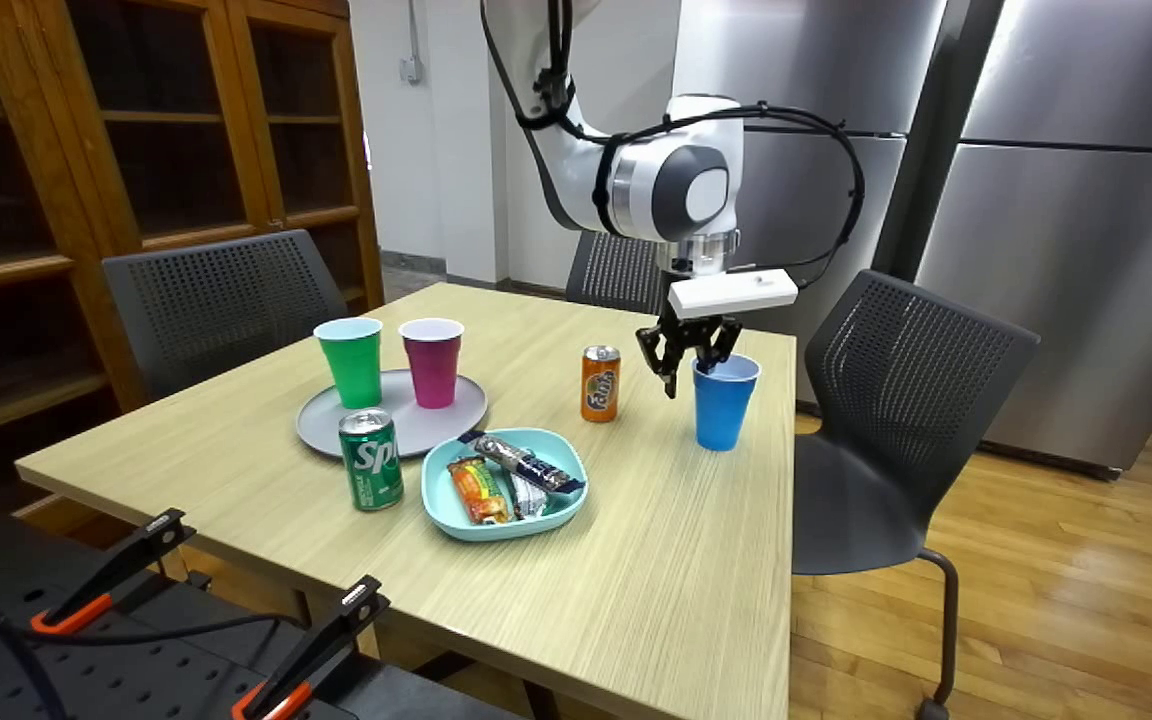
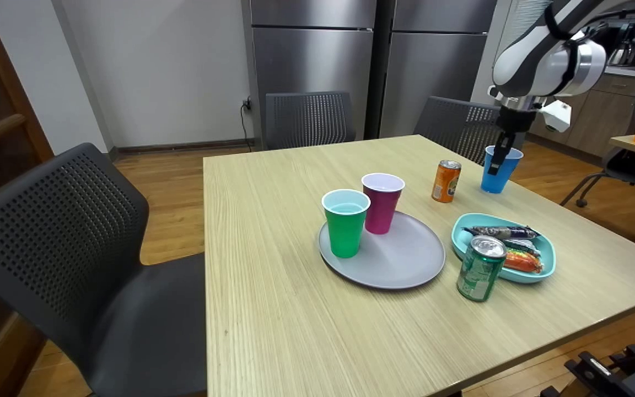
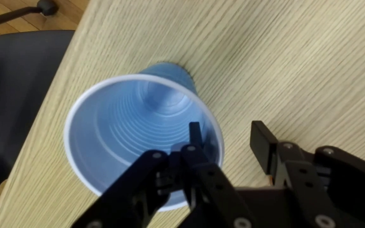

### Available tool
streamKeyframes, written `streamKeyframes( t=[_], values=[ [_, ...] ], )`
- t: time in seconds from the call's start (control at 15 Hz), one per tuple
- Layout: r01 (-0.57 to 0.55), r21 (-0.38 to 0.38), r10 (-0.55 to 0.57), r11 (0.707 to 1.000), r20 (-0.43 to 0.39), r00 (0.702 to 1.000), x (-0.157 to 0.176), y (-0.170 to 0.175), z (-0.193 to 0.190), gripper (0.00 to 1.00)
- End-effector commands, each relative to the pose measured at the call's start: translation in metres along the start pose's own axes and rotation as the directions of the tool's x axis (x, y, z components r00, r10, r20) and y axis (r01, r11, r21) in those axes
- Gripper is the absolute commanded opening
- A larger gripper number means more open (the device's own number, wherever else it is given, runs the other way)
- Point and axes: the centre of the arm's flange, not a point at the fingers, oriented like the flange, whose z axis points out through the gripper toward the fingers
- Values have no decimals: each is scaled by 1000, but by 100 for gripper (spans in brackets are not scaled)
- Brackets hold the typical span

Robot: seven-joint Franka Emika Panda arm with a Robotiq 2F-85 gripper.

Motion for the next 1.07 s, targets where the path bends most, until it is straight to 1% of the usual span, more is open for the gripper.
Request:
streamKeyframes(
  t=[0.0, 0.13, 0.2, 0.4, 0.53, 0.8, 1.0],
  values=[
    [-5, 12, 6, 1000, -12, 1000, 1, 9, -6, 14],
    [-7, 9, 7, 1000, -13, 1000, 1, 10, -7, 1],
    [-8, 8, 8, 1000, -13, 1000, 0, 10, -8, 0],
    [-4, -9, 4, 1000, -11, 1000, -1, 10, -15, 1],
    [11, -30, -12, 999, -18, 1000, -4, 2, -29, 1],
    [48, -106, -52, 993, -32, 998, -6, -9, -57, 1],
    [85, -148, -94, 985, -55, 994, -10, -23, -81, 1]
  ],
)
